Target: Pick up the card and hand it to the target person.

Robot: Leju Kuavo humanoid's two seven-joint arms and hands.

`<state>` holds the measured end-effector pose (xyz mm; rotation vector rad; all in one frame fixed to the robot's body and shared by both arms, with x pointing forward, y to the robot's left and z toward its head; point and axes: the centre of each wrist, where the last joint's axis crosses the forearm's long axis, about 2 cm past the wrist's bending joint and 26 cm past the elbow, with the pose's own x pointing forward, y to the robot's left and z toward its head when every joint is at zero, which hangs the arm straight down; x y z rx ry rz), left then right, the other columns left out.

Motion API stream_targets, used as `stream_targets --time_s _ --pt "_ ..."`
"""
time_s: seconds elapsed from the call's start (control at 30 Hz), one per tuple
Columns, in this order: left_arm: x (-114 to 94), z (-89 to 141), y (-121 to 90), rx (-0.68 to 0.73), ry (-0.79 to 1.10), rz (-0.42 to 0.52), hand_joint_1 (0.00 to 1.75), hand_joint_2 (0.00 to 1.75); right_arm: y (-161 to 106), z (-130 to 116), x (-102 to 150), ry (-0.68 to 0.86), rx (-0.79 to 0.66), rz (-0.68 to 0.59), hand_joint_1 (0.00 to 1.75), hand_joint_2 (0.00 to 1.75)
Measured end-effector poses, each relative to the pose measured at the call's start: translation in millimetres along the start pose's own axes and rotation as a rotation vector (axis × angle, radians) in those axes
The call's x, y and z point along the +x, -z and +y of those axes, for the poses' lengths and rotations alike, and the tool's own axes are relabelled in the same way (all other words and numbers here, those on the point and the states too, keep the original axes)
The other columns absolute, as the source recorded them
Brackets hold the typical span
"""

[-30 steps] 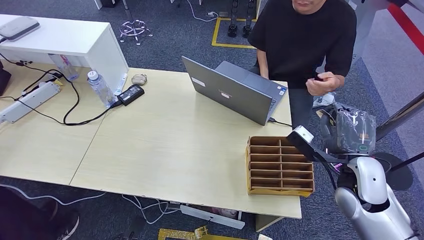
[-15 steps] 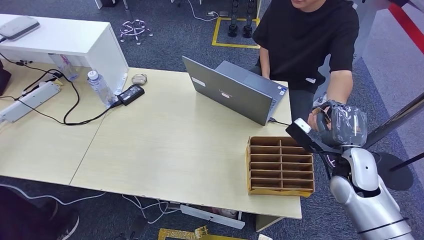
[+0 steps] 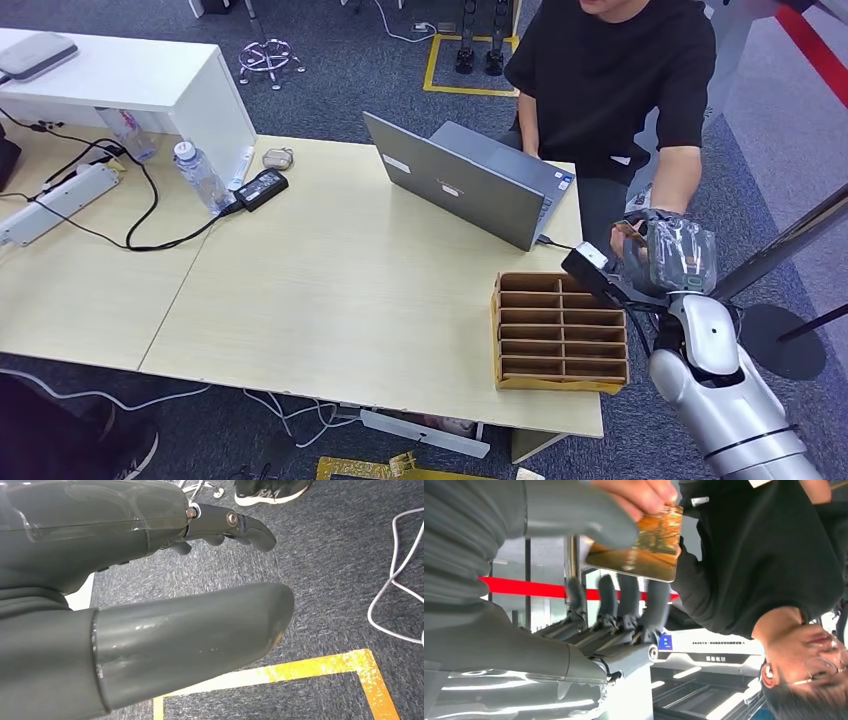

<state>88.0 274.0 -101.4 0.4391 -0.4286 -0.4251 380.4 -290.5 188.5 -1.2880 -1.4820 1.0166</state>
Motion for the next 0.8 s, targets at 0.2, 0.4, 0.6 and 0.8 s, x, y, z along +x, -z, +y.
stream_targets --time_s 0.2,0.4,0.6,0.8 --pt "0 0 0 -0.001 0.002 -0.001 0.0 0.0 -2 8 -1 -0.014 -0.006 0.024 0.0 1.75" --pt "0 0 0 -0.006 0.004 -0.002 0.0 0.0 -8 11 -6 0.058 -0.126 0.047 0.0 1.75" --pt "0 0 0 -0.008 0.006 -0.003 0.0 0.0 -19 14 -15 0.157 -0.208 0.088 0.0 1.75" --pt "0 0 0 -0.009 0.006 -0.002 0.0 0.0 -24 15 -19 0.2 -0.224 0.107 0.0 1.75"
